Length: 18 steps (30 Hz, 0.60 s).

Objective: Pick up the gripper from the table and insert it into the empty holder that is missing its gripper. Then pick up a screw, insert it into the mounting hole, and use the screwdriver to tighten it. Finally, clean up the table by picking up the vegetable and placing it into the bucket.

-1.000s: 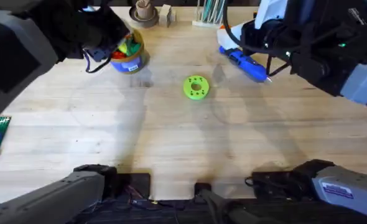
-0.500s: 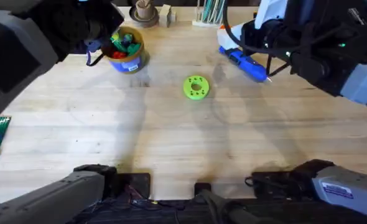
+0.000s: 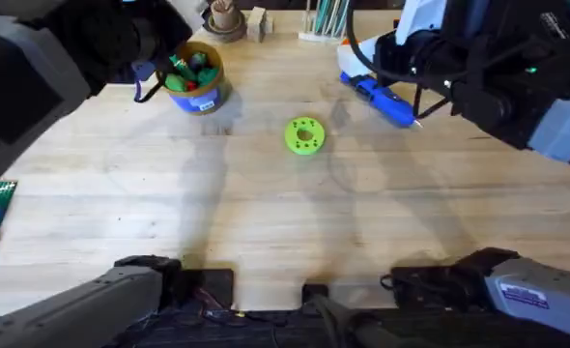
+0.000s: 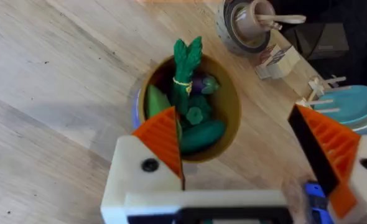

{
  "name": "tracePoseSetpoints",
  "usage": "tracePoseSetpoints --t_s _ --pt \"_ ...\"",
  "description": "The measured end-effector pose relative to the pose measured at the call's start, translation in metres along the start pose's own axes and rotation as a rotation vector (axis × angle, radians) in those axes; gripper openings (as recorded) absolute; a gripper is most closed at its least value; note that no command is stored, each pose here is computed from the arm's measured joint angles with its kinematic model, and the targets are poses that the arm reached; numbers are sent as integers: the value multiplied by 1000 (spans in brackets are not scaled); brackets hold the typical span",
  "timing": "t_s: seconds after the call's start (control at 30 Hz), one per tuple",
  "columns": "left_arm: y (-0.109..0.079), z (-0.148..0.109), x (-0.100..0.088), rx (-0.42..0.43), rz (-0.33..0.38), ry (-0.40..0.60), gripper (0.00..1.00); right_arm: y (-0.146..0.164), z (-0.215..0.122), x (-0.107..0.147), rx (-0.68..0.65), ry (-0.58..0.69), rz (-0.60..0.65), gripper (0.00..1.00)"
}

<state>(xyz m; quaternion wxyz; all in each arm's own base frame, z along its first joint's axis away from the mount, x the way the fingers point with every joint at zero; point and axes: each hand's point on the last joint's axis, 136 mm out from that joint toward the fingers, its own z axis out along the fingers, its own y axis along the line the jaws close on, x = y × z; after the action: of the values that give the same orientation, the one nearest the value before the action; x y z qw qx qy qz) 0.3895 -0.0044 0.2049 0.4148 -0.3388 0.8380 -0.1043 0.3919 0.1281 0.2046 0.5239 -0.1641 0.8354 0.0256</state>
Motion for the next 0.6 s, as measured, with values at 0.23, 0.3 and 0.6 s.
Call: tracePoseSetpoints --t_s 0.23,0.3,0.6 --pt "-4 -7 -2 25 15 -4 994 0 0 0 0 0 0 919" --pt "-11 -19 -6 68 40 -15 995 0 0 0 0 0 0 919" --pt "-38 -96 1 318 338 -5 995 0 -9 -7 -1 -22 1 919"
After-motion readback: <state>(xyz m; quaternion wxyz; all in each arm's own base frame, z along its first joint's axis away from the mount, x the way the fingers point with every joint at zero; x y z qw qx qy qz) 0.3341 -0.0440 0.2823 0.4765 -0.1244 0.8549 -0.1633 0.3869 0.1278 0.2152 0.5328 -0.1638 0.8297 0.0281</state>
